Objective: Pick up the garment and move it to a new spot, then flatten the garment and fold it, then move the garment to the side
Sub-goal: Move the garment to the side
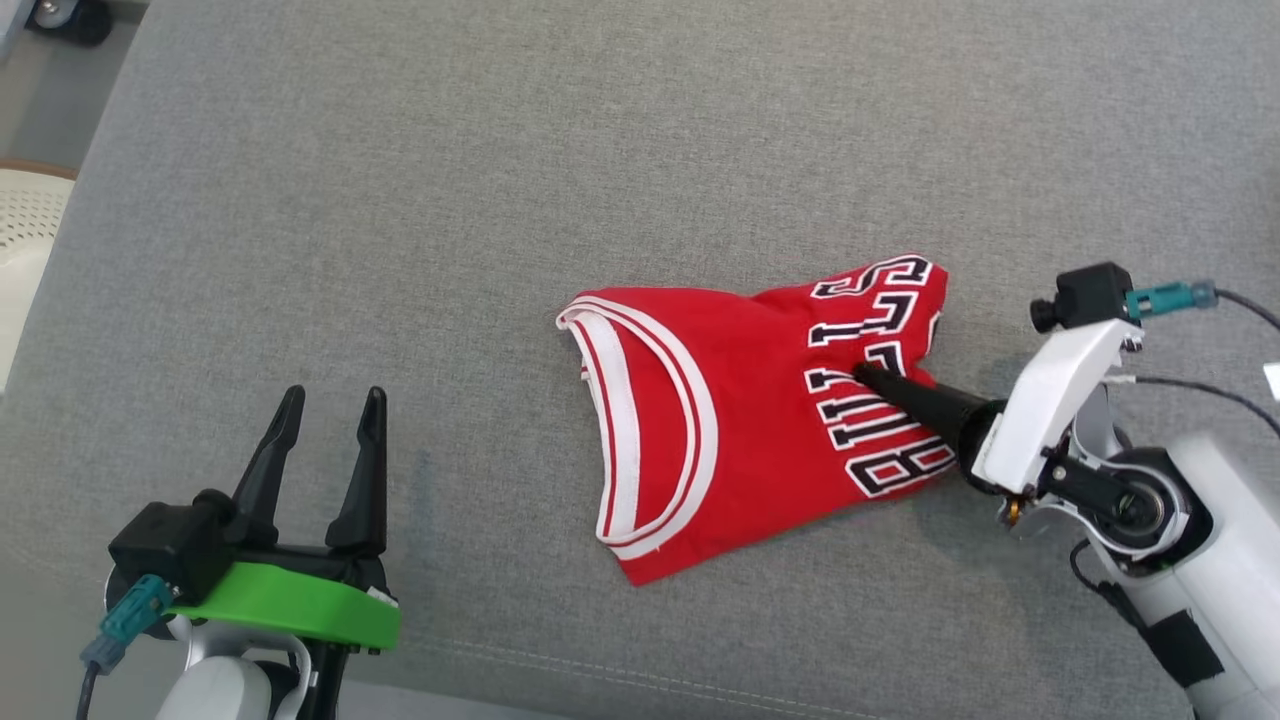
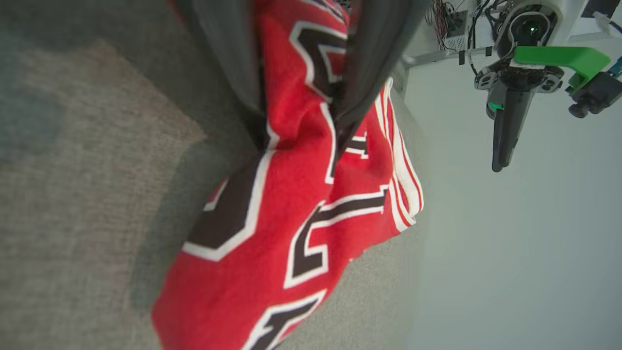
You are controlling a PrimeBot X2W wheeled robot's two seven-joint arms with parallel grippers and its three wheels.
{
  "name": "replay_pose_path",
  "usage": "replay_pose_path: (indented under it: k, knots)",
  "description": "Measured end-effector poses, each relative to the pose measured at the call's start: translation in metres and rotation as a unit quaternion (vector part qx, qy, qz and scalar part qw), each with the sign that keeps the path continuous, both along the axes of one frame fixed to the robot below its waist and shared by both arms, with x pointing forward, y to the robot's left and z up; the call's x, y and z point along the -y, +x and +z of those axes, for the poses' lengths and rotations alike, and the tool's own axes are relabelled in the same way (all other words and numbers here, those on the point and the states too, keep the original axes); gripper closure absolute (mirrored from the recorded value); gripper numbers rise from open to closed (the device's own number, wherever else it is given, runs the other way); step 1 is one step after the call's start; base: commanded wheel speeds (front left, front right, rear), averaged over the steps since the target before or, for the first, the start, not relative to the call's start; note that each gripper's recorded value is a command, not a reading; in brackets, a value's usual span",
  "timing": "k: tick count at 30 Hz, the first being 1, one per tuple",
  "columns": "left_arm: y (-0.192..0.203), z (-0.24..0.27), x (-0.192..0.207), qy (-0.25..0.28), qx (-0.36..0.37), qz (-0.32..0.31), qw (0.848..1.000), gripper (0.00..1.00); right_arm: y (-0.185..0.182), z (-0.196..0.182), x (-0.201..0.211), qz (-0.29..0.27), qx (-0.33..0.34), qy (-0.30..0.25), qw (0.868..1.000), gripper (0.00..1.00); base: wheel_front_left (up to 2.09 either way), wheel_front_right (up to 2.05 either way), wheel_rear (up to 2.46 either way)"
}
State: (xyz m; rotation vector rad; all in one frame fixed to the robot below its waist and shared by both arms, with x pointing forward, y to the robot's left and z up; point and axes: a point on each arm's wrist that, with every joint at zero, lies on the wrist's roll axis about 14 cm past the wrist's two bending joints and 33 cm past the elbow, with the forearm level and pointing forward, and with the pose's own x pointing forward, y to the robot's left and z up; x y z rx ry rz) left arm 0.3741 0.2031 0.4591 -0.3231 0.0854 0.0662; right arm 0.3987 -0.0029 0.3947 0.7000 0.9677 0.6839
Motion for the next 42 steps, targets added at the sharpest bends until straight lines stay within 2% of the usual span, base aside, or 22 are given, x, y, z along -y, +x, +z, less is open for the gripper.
replay_pose_path:
  k: [5, 10, 19, 33, 42]
  knots:
    - [-0.002, 0.002, -0.008, 0.003, 0.003, 0.013, 1.000, 0.00, 0.023, 0.021, -0.002, 0.047, 0.051, -0.025, 0.997, 1.00, 0.00, 0.00, 0.00]
    - [0.002, 0.001, -0.011, 0.005, 0.001, 0.015, 1.000, 0.00, 0.053, 0.020, 0.041, 0.049, 0.074, -0.112, 0.990, 1.00, 0.00, 0.00, 0.00]
    - [0.015, -0.002, -0.001, 0.011, 0.004, -0.009, 1.000, 0.00, 0.103, 0.037, 0.135, -0.043, 0.102, -0.223, 0.968, 1.00, 0.00, 0.00, 0.00]
    - [0.058, -0.008, 0.044, 0.014, 0.018, -0.093, 0.995, 0.00, 0.120, 0.062, 0.202, -0.135, 0.123, -0.248, 0.951, 1.00, 0.00, 0.00, 0.00]
    - [0.086, -0.025, 0.077, 0.007, 0.013, -0.147, 0.989, 0.00, 0.136, 0.069, 0.255, -0.196, 0.130, -0.275, 0.932, 1.00, 0.00, 0.00, 0.00]
